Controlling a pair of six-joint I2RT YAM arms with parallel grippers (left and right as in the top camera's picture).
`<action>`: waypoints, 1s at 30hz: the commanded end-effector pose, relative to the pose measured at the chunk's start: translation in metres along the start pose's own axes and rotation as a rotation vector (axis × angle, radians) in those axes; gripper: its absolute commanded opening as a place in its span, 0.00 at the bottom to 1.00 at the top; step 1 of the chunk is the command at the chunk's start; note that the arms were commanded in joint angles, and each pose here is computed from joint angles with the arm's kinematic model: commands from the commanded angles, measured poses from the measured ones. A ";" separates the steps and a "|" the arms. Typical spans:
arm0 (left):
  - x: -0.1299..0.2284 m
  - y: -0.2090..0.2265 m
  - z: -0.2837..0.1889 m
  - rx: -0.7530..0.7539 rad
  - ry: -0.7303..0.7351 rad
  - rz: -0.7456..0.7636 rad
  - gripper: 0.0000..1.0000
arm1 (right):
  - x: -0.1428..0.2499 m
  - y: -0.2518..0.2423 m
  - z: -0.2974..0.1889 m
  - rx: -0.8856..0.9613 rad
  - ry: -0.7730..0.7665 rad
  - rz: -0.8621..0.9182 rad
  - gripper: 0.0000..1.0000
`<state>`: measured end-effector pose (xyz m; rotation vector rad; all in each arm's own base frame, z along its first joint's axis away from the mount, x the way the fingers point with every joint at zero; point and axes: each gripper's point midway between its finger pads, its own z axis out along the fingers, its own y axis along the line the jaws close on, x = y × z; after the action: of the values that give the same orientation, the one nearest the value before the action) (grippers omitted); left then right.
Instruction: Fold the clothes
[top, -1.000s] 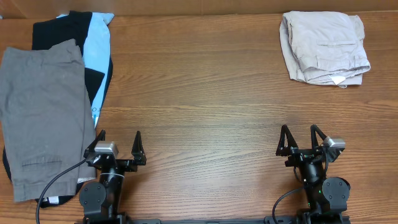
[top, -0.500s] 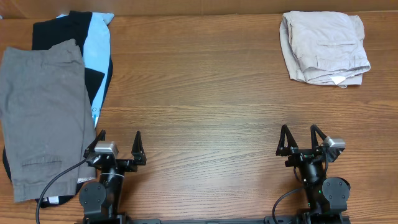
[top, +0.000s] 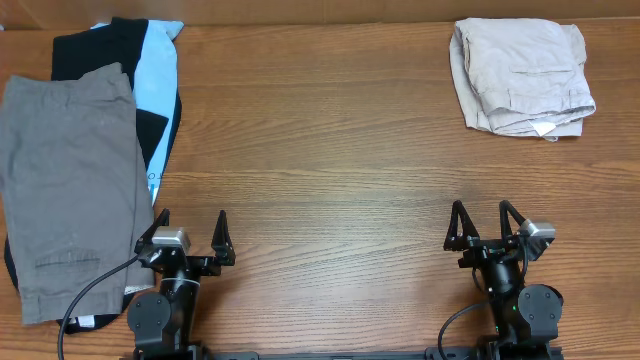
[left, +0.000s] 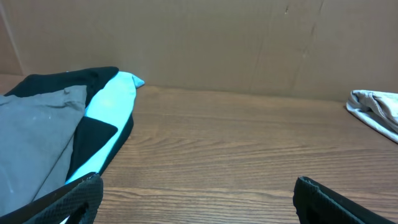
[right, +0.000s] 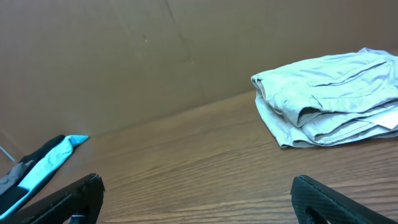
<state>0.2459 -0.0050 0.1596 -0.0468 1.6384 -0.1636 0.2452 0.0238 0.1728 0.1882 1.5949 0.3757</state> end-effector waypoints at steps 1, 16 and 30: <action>-0.001 0.004 -0.001 -0.018 -0.010 0.019 1.00 | 0.001 -0.001 0.000 0.003 -0.006 -0.002 1.00; -0.001 0.004 -0.001 -0.018 -0.010 0.019 1.00 | 0.001 -0.001 0.000 0.003 -0.006 -0.002 1.00; -0.022 -0.006 -0.004 0.021 -0.051 0.020 1.00 | -0.016 0.020 -0.002 -0.098 -0.059 -0.021 1.00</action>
<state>0.2459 -0.0055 0.1602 -0.0443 1.6362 -0.1661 0.2439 0.0307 0.1919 0.1410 1.5232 0.4116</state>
